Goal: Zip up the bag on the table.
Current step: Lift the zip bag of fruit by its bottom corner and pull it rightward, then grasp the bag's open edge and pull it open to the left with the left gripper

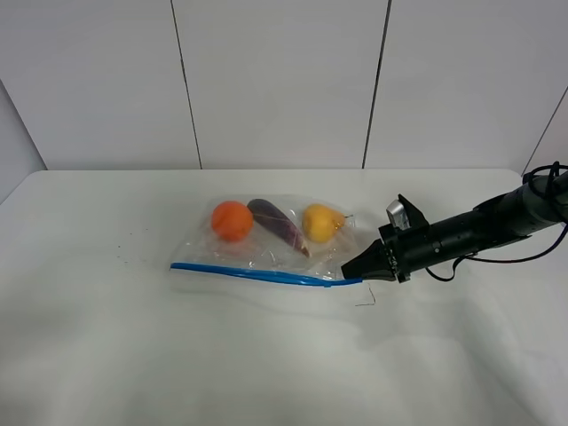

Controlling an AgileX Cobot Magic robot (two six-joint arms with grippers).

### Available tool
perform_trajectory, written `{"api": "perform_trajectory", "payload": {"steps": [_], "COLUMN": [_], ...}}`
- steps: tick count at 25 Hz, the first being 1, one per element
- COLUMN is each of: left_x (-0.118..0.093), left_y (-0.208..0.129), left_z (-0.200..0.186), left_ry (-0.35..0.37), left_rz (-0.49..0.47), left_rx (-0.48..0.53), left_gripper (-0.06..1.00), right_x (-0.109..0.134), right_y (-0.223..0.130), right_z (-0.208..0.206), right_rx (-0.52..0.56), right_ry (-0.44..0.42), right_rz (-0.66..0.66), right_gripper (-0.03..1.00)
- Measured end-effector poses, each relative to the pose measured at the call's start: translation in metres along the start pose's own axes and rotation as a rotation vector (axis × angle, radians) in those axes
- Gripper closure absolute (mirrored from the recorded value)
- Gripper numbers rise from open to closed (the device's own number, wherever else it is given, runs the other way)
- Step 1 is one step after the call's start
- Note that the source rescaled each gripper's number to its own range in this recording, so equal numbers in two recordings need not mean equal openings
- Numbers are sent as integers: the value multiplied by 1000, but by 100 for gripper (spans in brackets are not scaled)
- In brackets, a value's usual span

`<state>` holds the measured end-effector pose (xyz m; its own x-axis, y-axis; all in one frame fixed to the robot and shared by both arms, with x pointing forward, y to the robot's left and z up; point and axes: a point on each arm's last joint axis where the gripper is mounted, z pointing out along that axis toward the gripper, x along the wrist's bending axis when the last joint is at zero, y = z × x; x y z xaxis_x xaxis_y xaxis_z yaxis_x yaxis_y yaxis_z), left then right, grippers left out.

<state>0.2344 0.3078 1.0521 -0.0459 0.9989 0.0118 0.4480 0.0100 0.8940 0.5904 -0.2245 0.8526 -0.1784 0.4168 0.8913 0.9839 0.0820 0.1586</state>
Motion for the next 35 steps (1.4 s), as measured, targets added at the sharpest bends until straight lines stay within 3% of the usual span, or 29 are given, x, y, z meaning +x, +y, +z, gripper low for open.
{"api": "perform_trajectory", "payload": {"steps": [4, 15, 35], "left_x": [0, 0, 0], "left_y": [0, 0, 0], "left_z": [0, 0, 0], "left_ry": [0, 0, 0], "left_rz": [0, 0, 0], "left_rx": [0, 0, -1], "left_gripper": [-1, -1, -1], "right_x": [7, 63, 66], "right_y": [5, 16, 17], "right_z": [-3, -29, -29], "right_rx": [-40, -119, -131], "right_ry": [12, 6, 19], "right_rz": [8, -75, -35], "right_gripper": [96, 96, 96]}}
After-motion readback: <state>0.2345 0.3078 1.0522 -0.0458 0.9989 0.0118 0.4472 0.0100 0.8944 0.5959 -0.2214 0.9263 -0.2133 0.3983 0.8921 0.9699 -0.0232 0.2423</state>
